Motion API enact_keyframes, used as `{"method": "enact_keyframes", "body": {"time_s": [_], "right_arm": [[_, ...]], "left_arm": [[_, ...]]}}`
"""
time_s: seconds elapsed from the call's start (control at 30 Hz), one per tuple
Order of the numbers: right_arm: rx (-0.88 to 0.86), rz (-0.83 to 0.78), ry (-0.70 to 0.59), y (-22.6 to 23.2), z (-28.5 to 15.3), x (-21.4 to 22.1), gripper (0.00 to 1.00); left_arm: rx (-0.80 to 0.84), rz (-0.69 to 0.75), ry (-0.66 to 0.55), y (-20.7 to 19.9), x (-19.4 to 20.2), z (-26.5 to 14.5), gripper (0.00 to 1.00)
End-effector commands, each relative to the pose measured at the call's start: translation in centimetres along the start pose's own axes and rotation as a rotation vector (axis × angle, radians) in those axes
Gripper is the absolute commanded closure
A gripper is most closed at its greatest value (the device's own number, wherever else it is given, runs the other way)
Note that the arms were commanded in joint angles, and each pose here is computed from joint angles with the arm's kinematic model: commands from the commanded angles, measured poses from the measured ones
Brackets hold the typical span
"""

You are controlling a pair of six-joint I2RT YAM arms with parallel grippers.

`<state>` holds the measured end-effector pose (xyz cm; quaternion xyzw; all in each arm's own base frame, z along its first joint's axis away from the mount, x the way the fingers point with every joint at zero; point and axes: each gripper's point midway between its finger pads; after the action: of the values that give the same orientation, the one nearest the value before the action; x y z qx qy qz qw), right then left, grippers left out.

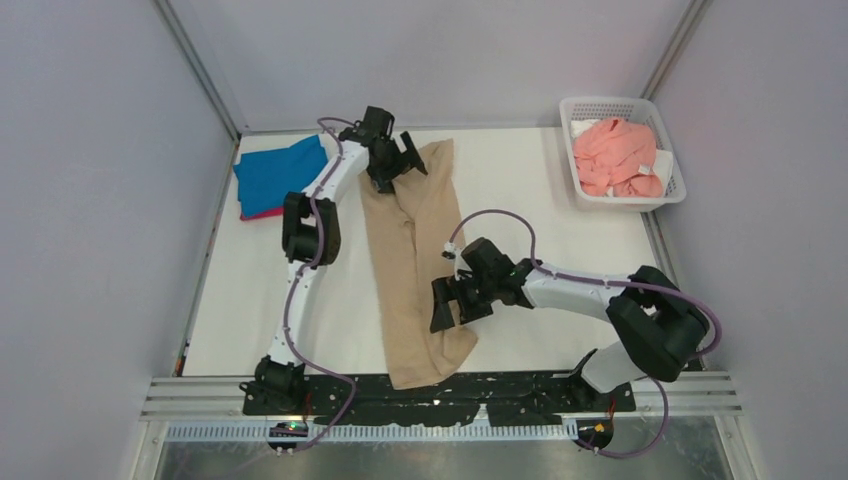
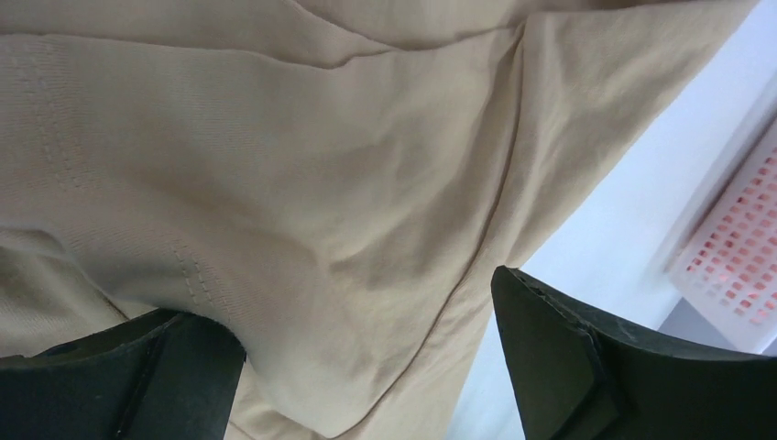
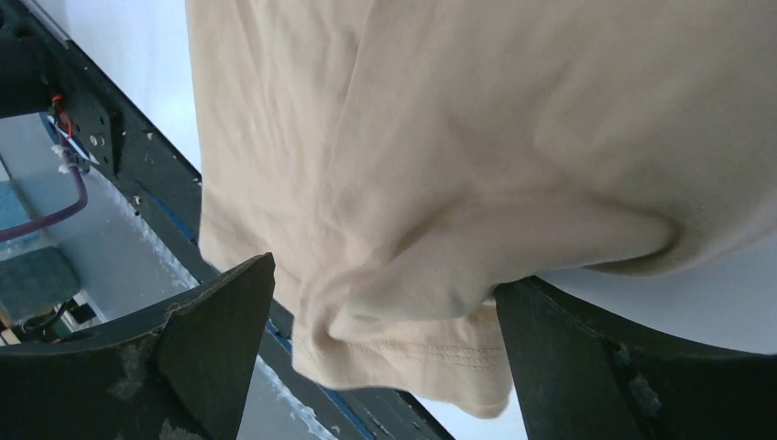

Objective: Fold and stack the t-shirts
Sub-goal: Rotate the tshirt 90 degrees

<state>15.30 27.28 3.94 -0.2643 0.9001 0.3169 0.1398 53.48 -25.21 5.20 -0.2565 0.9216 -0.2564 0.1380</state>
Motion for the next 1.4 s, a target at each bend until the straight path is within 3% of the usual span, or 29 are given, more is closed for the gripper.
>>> {"method": "enact_keyframes", "body": {"time_s": [0.0,0.2,0.43,0.53,0.67,0.7,0.83,1.03,1.17,1.37], "right_arm": [[-0.048,-0.068,0.046,1.6,0.9,-0.6,0.05],[0.191,-0.086,0.014,-1.7,-2.3,0.0,0.05],[0.085,-0.093,-0.225,-0.3,-2.8,-1.4,0.05],[0.041,-0.060,-0.234,0.4,-2.0,-2.0,0.00],[0.145,0.020,-0.137,-2.0,-0.3,-0.3,0.20],[0.155,0.038,-0.120,-2.3,-0.2,0.2,0.29],[0.111,0.105,-0.062,-2.2,0.1,3.2,0.50],[0.014,0.130,-0.038,-0.8,-0.7,5.7,0.57],[0.060,0.152,-0.020,-1.7,-0.7,6.6,0.81],[0.062,0.203,-0.008,-1.7,-1.1,8.0,0.78]], "left_arm": [[0.171,0.011,-0.092,-4.0,-3.6,0.4,0.00],[0.231,-0.057,-0.181,-4.3,-7.4,0.2,0.00],[0.187,-0.119,-0.245,-2.4,-9.9,-0.6,0.00],[0.192,-0.111,-0.251,-2.6,-10.0,-1.1,0.00],[0.178,-0.100,-0.279,-2.7,-10.4,-1.9,0.00],[0.178,-0.094,-0.283,-2.7,-10.5,-2.1,0.00],[0.156,-0.069,-0.295,-2.4,-10.6,-2.5,0.00],[0.137,-0.092,-0.266,-1.4,-9.9,-1.2,0.01],[0.126,-0.104,-0.262,-0.9,-9.8,-0.7,0.00],[0.113,-0.108,-0.255,-0.5,-9.7,-0.4,0.00]]}}
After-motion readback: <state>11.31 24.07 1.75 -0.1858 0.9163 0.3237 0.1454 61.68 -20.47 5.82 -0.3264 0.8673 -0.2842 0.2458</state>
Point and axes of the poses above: each gripper's point midway between its finger pads, its own z axis out along the fingers, its own y axis along the line the jaws close on, x = y × z, and after that the axes turned 10 degrees about -z, right-handed
